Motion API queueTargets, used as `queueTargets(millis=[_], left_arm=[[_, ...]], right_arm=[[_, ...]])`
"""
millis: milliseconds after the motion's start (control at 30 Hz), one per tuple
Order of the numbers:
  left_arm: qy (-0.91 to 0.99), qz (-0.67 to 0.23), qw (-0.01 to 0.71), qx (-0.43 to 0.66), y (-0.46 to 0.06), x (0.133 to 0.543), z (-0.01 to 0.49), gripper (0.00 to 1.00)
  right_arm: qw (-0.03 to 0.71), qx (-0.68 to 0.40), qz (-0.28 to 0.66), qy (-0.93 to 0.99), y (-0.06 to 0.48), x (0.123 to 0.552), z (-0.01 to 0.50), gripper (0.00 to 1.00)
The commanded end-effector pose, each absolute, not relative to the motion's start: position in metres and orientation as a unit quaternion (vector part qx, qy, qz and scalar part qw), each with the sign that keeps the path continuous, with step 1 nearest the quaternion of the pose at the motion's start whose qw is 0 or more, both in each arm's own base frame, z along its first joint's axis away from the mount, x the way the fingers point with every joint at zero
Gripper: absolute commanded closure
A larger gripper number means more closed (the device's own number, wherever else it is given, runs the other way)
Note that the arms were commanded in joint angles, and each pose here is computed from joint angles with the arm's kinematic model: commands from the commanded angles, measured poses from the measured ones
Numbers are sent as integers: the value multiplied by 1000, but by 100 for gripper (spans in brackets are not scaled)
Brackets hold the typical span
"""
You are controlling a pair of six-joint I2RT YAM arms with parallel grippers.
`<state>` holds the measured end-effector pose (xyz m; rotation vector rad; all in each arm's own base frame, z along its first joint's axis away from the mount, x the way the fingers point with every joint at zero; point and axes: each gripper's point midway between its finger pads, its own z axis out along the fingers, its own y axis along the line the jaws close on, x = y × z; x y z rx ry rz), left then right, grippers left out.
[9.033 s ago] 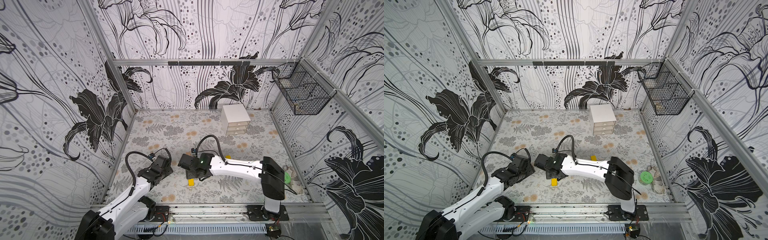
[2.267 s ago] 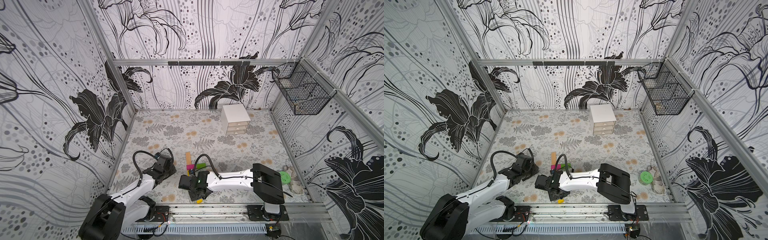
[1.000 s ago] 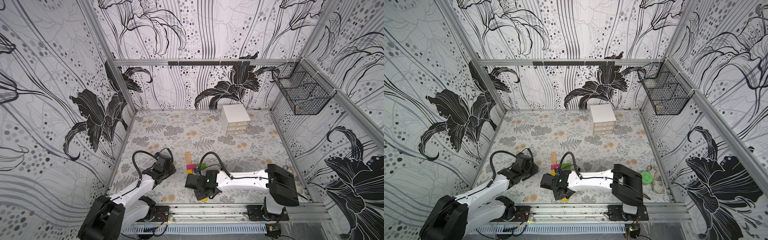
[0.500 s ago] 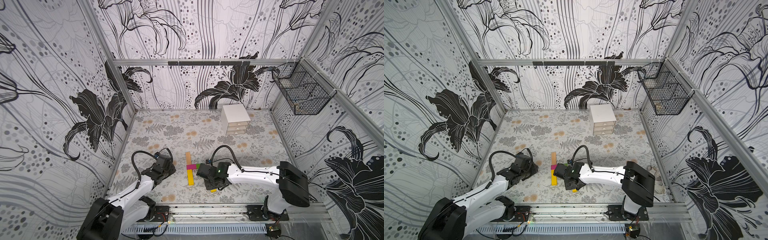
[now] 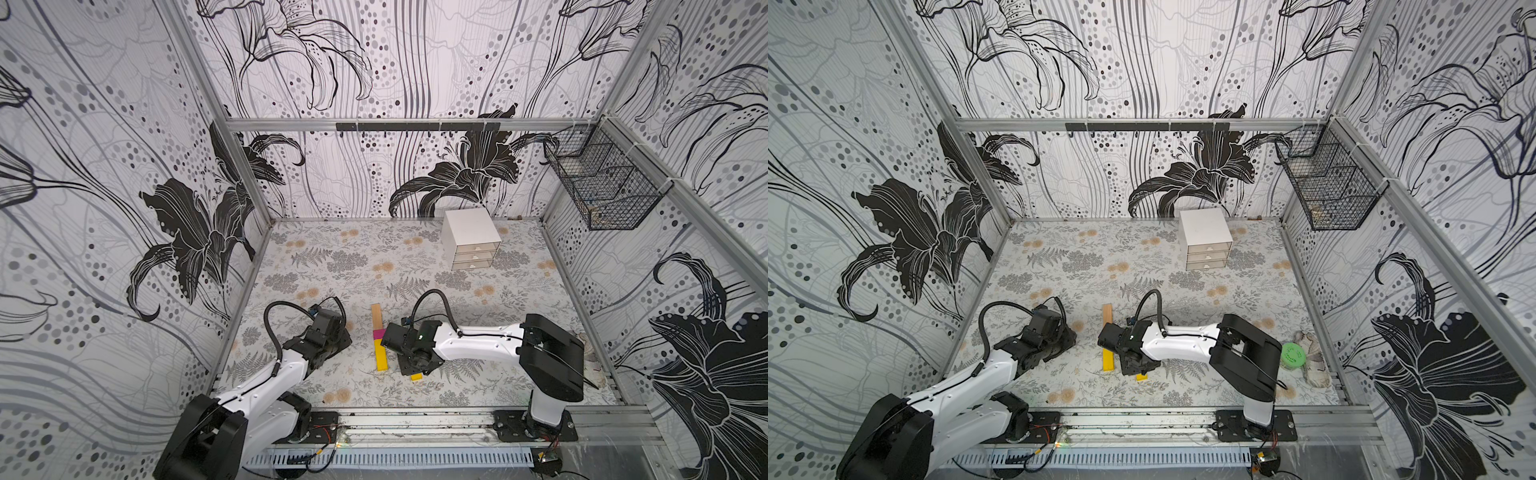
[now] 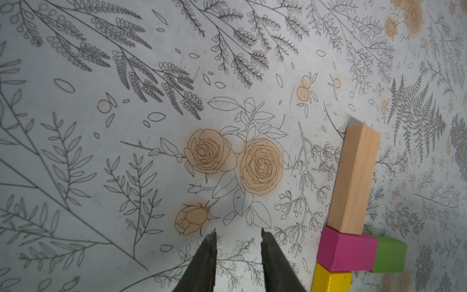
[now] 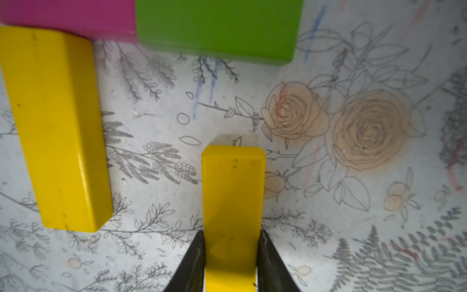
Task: Assemble the letter h with building blocks
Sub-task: Assemble the building block at the center of the board.
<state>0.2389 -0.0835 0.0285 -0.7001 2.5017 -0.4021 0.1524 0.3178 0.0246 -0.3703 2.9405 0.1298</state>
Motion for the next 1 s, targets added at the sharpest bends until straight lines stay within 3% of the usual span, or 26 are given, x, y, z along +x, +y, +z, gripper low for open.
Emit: queueTargets(millis=[0,200,600,700,967], left_arm=[[919,-153,262,-252,-86,246,36,67],[919,-153,261,-252,-86,246,35,67],[920,-148,257,-255,-84,243,27,67],[920,-148,256,-255,-83,242,26,67],[920,-149,260,-253,-82,241,29,67]], right_arm=[[76,-109,32,991,308,149,21,72],[79,-102,45,991,304,146,29,49],[78,-126,42,988,302,123,36,46],[75,-127,40,988,302,121,34,52],[71,-126,28,989,302,122,26,53]])
